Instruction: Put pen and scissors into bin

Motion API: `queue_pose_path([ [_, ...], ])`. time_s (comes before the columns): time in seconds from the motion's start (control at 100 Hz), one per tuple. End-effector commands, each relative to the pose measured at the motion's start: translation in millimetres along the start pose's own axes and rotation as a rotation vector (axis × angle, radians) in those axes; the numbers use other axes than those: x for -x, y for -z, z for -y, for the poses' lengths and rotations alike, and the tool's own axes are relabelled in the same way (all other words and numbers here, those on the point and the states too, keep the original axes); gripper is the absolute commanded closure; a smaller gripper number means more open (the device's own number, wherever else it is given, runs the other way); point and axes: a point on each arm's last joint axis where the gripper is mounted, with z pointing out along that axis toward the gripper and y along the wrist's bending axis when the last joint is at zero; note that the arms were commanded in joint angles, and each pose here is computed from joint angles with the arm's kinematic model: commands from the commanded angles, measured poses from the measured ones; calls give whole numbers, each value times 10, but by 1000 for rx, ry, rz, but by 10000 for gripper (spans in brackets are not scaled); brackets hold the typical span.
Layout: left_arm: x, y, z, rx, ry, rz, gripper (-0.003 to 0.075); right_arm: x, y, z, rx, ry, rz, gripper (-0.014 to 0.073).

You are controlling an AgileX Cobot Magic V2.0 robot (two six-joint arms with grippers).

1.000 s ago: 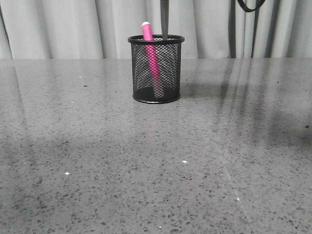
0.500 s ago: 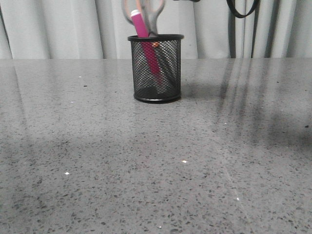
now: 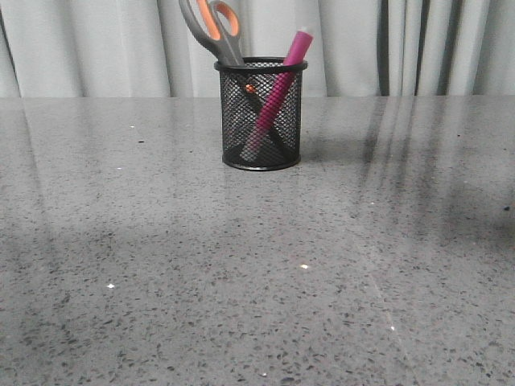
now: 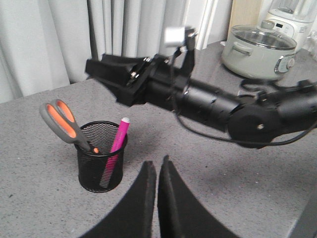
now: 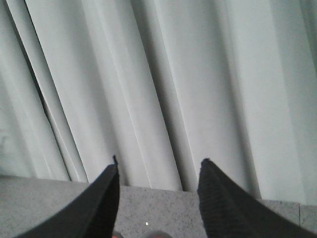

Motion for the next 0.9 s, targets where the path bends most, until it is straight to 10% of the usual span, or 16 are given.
queue_pose_path([
  [0.0,164,73,9,11,-23,132,742,498,125,-49,23,25,158,322],
  [0.16,121,207,-53,82,-74,232,742,796,381,-105,78,130,41,666],
  [0.44,-528,644,-141,211,-105,383,742,1032,1107,-143,240,304,-269,658],
  [0.89,-1187,850,-147,296,-101,354,742,583,2760,280,259,382,-185,642],
])
